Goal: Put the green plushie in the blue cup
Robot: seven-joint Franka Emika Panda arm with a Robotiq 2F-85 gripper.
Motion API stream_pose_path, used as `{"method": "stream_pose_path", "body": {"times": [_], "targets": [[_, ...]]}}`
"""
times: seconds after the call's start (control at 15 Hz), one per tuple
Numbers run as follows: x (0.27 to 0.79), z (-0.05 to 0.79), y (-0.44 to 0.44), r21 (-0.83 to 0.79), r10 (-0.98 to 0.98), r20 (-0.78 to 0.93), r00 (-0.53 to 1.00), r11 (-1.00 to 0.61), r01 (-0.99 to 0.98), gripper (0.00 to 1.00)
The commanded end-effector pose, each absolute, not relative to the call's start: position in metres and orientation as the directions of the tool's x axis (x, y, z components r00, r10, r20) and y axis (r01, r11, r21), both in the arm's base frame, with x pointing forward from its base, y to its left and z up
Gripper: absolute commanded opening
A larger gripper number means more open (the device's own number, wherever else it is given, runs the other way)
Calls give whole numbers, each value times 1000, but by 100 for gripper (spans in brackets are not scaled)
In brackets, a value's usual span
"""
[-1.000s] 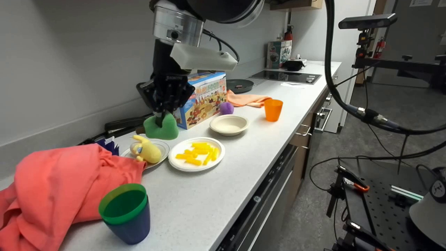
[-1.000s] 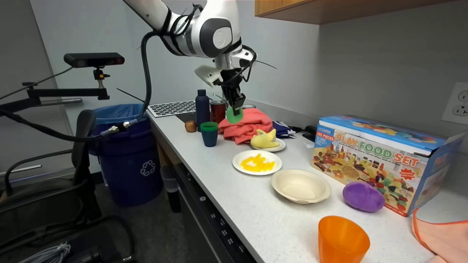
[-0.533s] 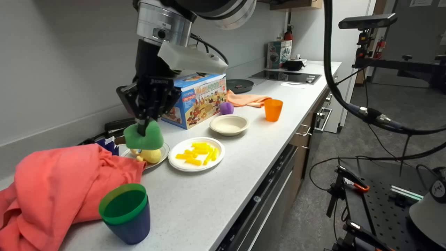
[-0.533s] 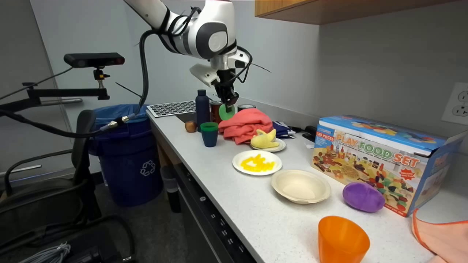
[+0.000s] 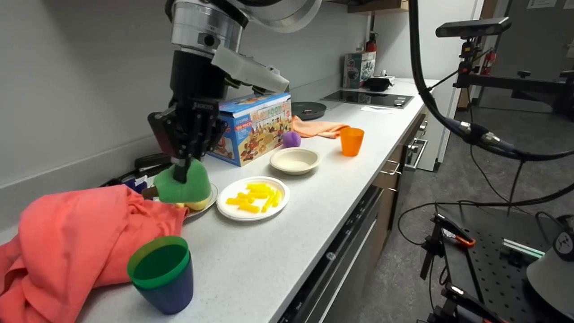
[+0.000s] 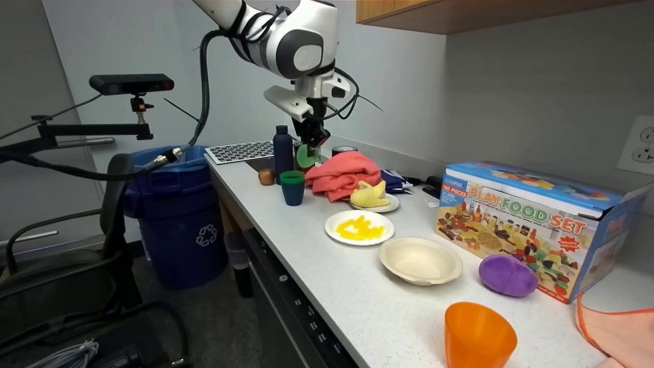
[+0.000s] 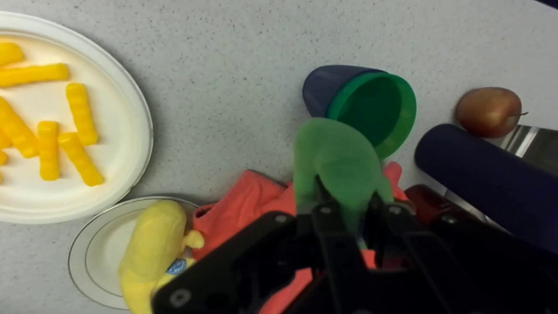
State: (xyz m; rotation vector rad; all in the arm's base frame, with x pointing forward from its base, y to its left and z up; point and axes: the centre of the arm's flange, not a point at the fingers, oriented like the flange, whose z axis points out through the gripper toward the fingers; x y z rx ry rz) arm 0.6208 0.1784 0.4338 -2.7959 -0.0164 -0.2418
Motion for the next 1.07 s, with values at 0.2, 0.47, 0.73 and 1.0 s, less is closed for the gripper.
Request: {"method": "stream_pose_path", "body": {"times": [0.2, 0.47, 0.73, 1.0], "targets": [[647, 435, 151, -238, 104, 188, 977, -960, 148, 4], [652, 434, 143, -198, 125, 191, 974, -967, 163, 4], [653, 434, 141, -178, 126, 169, 978, -972, 156, 4], [644, 428, 143, -190, 112, 177, 978, -971, 146, 16]]}}
